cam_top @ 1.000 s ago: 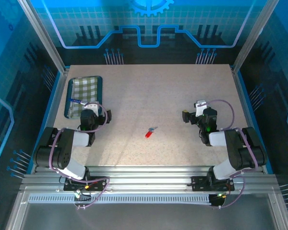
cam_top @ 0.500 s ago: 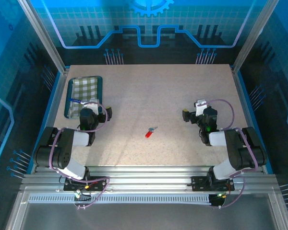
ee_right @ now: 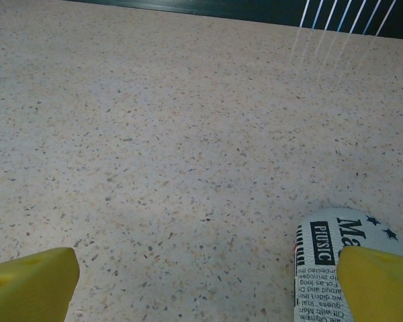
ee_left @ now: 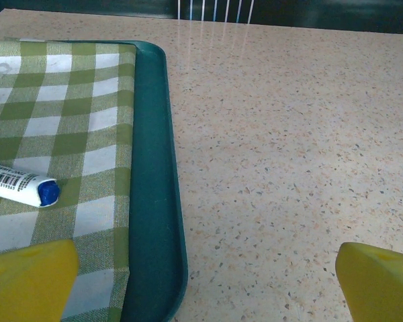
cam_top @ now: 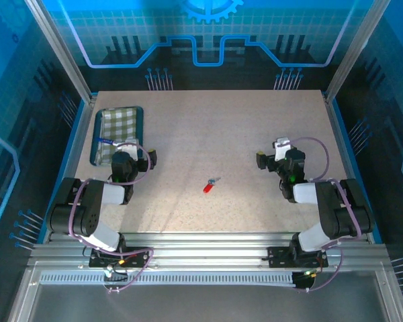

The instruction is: Remove the keys from the keyring

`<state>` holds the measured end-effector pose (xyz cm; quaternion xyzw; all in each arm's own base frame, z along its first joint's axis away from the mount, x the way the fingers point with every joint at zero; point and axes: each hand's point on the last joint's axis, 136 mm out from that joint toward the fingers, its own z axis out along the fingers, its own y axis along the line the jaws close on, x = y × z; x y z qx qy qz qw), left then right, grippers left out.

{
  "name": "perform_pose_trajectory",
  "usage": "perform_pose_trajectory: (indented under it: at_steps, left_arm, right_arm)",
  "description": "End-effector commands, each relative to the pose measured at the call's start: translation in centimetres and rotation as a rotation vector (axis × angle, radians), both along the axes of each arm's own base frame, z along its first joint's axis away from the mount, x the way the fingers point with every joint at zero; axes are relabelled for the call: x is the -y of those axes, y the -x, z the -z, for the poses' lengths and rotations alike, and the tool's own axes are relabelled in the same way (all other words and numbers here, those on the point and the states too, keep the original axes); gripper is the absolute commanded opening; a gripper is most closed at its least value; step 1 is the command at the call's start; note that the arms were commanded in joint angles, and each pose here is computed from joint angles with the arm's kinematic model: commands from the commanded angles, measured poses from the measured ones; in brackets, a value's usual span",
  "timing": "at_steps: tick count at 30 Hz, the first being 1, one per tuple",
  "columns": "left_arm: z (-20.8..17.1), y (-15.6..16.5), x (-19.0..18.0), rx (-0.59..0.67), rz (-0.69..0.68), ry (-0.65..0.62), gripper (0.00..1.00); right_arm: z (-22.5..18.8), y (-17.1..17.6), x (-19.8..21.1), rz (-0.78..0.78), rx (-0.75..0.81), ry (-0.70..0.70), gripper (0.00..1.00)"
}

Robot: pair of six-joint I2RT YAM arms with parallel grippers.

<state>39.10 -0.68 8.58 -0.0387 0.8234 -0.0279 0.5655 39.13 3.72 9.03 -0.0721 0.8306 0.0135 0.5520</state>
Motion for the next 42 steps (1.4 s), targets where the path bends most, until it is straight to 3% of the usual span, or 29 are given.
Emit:
perform_pose_trajectory:
  at_steps: [1, 5, 7, 10, 13, 16, 18, 22, 25, 27, 31, 33, 36, 42]
  left_arm:
    - [-2.4, -0.2, -0.5, 0.068, -0.010, -0.020, 0.99]
    - [-4.8, 0.1, -1.1, 0.059, -0.071, -0.047, 0.99]
    - [-6.4, 0.1, -1.4, 0.027, -0.106, -0.005, 0.99]
    - [-8.1, 0.3, -1.1, -0.011, -0.166, 0.231, 0.99]
    - [-9.3, 0.2, 2.2, -0.064, -0.013, 0.416, 1.00]
    - [-10.2, 0.5, 5.3, -0.108, 0.124, 0.541, 0.99]
    - [-10.7, 0.9, 7.0, -0.130, 0.189, 0.596, 0.99]
    - [-10.8, 2.4, 10.8, -0.219, 0.320, 0.609, 0.91]
    - [-9.6, 4.0, 14.6, -0.319, 0.442, 0.602, 0.81]
    - [-8.3, 5.2, 17.1, -0.400, 0.522, 0.556, 0.66]
    - [-6.2, 7.1, 21.0, -0.532, 0.663, 0.491, 0.48]
    - [-5.6, 7.8, 22.7, -0.584, 0.732, 0.454, 0.46]
    - [-4.3, 8.8, 24.8, -0.645, 0.819, 0.326, 0.50]
    - [-1.7, 9.4, 28.2, -0.676, 0.948, 0.088, 0.53]
  right_arm:
    - [-3.6, -0.5, 0.8, 0.039, 0.054, 0.023, 1.00]
    - [-7.1, 0.4, 1.5, 0.099, 0.078, -0.054, 1.00]
    - [-9.2, 0.9, 1.6, 0.098, 0.075, -0.221, 1.00]
    - [-8.9, 2.4, 3.5, 0.268, -0.098, -0.609, 1.00]
    - [-9.8, 2.8, 1.5, 0.077, -0.177, -0.828, 1.00]
    - [-10.9, 3.9, -0.6, -0.053, -0.177, -0.912, 0.91]
    - [-12.0, 5.0, -1.1, -0.067, -0.137, -0.901, 1.00]
    - [-12.9, 7.4, -3.4, -0.147, -0.221, -0.842, 0.99]
    - [-12.4, 9.1, -4.7, -0.186, -0.306, -0.815, 0.85]
    - [-11.3, 10.1, -5.4, -0.201, -0.371, -0.803, 0.71]
    - [-9.3, 11.8, -6.9, -0.221, -0.474, -0.760, 0.62]
    - [-8.7, 12.4, -7.5, -0.237, -0.508, -0.736, 0.61]
    - [-8.2, 12.8, -8.4, -0.265, -0.532, -0.709, 0.62]
    - [-7.5, 13.2, -9.0, -0.274, -0.552, -0.703, 0.62]
